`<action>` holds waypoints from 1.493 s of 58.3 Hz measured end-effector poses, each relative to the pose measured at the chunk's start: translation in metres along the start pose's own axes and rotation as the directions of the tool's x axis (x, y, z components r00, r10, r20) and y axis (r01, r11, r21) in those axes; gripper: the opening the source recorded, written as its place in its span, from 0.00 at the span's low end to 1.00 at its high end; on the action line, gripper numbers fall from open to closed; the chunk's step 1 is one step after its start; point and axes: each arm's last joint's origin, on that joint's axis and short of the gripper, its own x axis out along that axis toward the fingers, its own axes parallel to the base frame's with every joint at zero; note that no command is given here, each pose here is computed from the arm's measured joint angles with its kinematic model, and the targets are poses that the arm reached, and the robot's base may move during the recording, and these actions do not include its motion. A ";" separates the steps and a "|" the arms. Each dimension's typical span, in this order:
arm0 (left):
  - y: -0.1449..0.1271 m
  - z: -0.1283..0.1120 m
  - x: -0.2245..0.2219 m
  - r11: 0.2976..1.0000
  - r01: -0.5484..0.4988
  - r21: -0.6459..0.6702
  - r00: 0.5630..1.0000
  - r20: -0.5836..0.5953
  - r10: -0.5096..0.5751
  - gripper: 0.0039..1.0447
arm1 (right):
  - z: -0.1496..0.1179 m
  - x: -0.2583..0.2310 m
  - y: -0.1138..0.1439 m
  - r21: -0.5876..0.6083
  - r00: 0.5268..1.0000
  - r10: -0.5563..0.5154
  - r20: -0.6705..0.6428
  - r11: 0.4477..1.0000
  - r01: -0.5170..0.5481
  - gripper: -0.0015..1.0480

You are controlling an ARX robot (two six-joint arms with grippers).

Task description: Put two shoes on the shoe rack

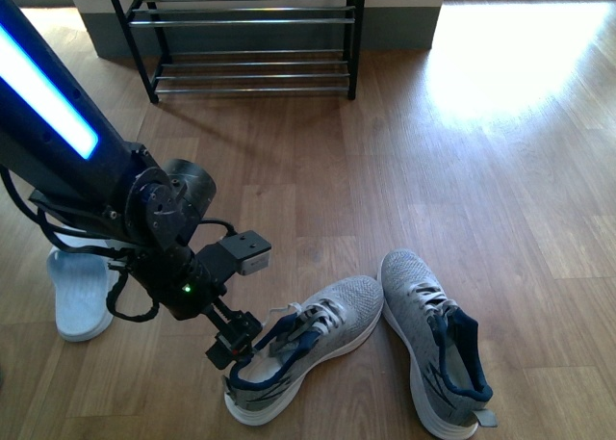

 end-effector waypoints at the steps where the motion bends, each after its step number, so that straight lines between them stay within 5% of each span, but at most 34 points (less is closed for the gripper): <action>1: 0.001 0.002 0.002 1.000 0.002 0.011 1.000 0.004 -0.002 0.91 | 0.000 0.000 0.000 0.000 1.000 0.000 0.000 1.000 0.000 0.91; 26: -0.005 0.016 0.037 0.984 0.147 0.100 0.980 0.122 -0.159 0.91 | 0.000 0.000 0.000 0.000 1.000 0.000 0.000 1.000 0.000 0.91; 41: 0.002 0.017 0.060 0.993 0.035 0.110 0.986 0.156 -0.052 0.91 | 0.000 0.000 0.000 0.000 1.000 0.000 0.000 1.000 0.000 0.91; 57: -0.001 0.024 0.066 0.992 0.032 0.122 0.965 0.255 -0.063 0.90 | 0.000 0.000 0.000 0.000 1.000 0.000 0.000 1.000 0.000 0.91; 73: -0.002 0.020 0.068 0.993 -0.013 0.117 0.974 0.227 -0.014 0.32 | 0.000 0.000 0.000 0.000 1.000 0.000 0.000 1.000 0.000 0.91; 87: 0.000 0.018 0.065 0.994 -0.044 0.105 0.977 0.214 0.021 0.01 | 0.000 0.000 0.000 0.000 1.000 0.000 0.000 1.000 0.000 0.91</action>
